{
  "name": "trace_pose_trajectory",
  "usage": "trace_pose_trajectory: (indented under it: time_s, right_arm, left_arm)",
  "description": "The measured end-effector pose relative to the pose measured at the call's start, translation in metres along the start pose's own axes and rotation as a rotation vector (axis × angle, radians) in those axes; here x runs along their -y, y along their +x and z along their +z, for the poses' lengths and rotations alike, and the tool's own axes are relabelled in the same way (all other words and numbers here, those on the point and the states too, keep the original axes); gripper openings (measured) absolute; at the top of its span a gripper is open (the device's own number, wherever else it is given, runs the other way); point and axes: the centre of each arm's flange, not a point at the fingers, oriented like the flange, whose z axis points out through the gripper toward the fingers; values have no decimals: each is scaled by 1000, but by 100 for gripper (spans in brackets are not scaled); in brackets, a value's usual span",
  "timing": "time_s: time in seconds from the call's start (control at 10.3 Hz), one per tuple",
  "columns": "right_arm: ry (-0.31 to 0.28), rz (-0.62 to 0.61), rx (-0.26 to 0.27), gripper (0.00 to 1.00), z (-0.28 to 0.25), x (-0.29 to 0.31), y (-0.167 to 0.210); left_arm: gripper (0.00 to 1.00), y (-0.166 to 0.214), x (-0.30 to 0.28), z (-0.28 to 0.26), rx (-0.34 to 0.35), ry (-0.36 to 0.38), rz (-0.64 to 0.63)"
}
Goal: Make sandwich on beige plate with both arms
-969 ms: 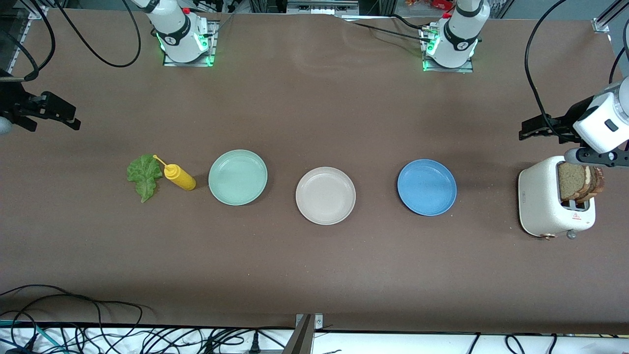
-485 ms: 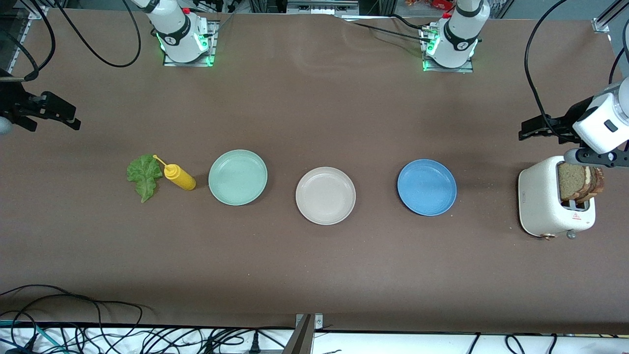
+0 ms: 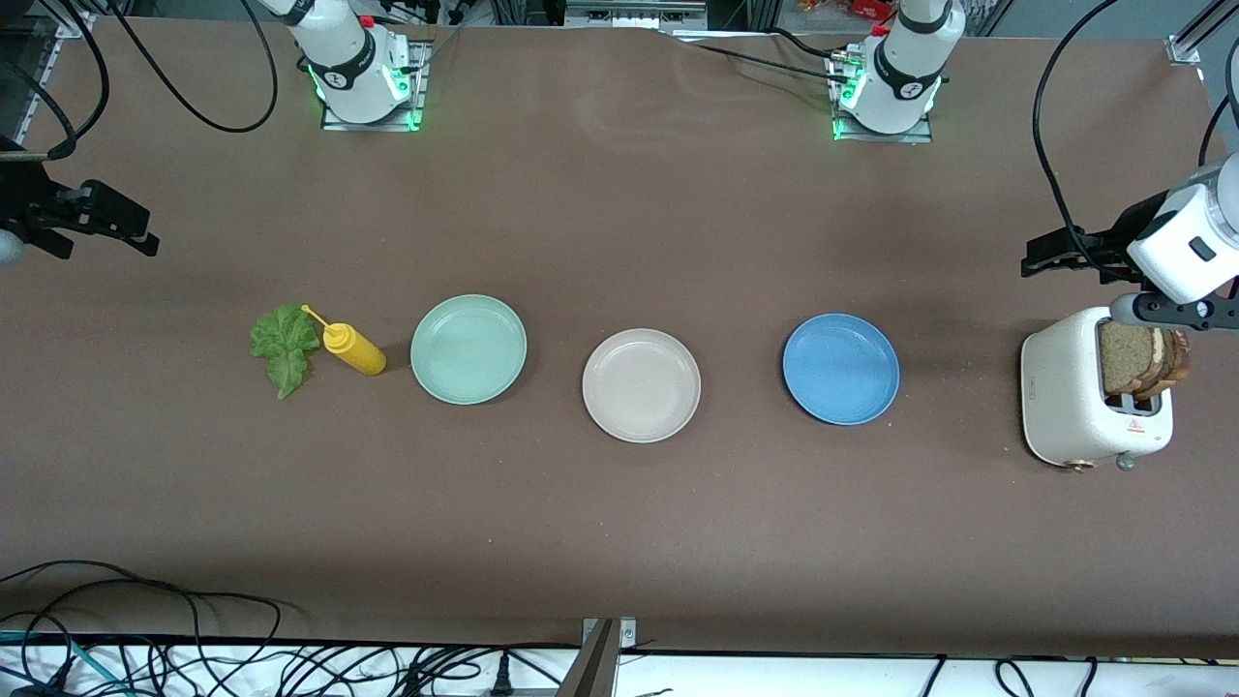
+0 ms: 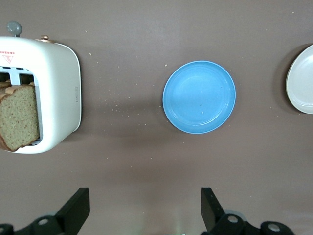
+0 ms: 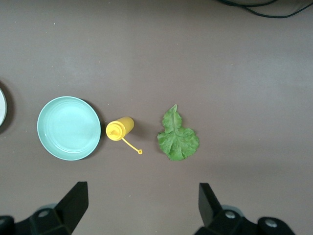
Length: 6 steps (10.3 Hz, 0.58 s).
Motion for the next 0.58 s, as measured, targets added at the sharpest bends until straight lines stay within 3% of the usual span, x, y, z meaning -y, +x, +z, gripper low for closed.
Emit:
trace_pose_trajectory:
  time_s: [0.58]
  right_arm:
    - [0, 0, 0, 100, 0, 0, 0]
  left_arm:
    - [100, 1, 0, 1, 2, 0, 0]
